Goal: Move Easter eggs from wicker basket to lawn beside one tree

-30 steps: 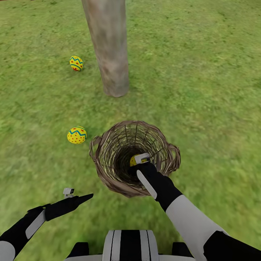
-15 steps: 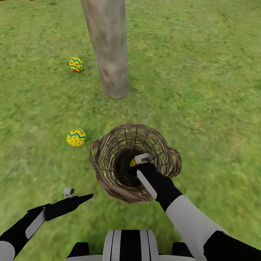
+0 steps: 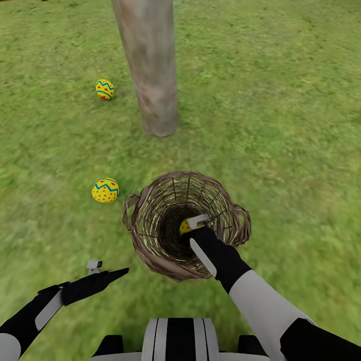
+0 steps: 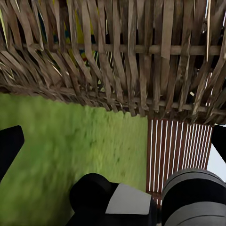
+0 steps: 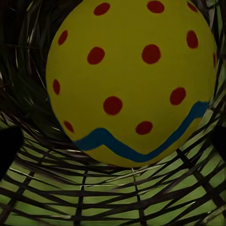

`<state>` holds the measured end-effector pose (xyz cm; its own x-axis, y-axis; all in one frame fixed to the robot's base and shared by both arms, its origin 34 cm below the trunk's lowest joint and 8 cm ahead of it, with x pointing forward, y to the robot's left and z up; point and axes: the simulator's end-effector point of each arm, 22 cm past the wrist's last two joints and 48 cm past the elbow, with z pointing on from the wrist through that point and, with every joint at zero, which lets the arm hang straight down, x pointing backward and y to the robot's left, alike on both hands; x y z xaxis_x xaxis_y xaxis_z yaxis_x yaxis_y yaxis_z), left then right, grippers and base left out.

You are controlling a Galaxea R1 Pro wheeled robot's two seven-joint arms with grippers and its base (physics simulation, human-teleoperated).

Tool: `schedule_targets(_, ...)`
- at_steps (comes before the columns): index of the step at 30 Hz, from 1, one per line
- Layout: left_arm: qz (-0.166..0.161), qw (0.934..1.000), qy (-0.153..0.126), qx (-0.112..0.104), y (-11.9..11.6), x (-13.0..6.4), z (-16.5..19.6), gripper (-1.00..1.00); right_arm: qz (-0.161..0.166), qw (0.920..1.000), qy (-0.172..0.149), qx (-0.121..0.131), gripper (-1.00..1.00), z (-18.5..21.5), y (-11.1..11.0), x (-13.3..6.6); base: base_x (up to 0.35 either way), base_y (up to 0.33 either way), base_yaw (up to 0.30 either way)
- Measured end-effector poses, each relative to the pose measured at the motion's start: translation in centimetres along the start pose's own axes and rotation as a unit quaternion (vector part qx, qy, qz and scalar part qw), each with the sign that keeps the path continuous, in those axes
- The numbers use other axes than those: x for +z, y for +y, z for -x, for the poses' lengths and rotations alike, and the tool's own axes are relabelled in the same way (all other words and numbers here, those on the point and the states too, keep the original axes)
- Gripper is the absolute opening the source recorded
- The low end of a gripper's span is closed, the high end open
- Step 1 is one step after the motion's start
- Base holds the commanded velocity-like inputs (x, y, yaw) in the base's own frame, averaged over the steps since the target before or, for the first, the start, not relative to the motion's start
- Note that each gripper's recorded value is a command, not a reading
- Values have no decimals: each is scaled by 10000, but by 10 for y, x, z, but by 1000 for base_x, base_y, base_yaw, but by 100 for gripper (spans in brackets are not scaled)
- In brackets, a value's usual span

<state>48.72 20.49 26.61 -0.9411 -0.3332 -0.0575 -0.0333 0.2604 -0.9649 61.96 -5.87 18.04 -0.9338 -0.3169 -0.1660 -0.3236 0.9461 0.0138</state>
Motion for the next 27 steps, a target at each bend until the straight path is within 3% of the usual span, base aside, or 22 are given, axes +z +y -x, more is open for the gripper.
schedule_targets(13, -2, 10000, -6, -1, 0, 0, 0, 100, -52, 10000, 16, -19, 100, -1, -2, 1, 0, 0, 0)
schedule_targets(20, -16, 10000, -5, -1, 15, 3, -5, 100, -52, 10000, 13, -18, 100, -8, -1, 16, 0, 0, 0)
schedule_targets(27, -24, 10000, -4, 0, 14, 3, -5, 100, -52, 10000, 12, -19, 100, -8, -1, 16, 0, 0, 0)
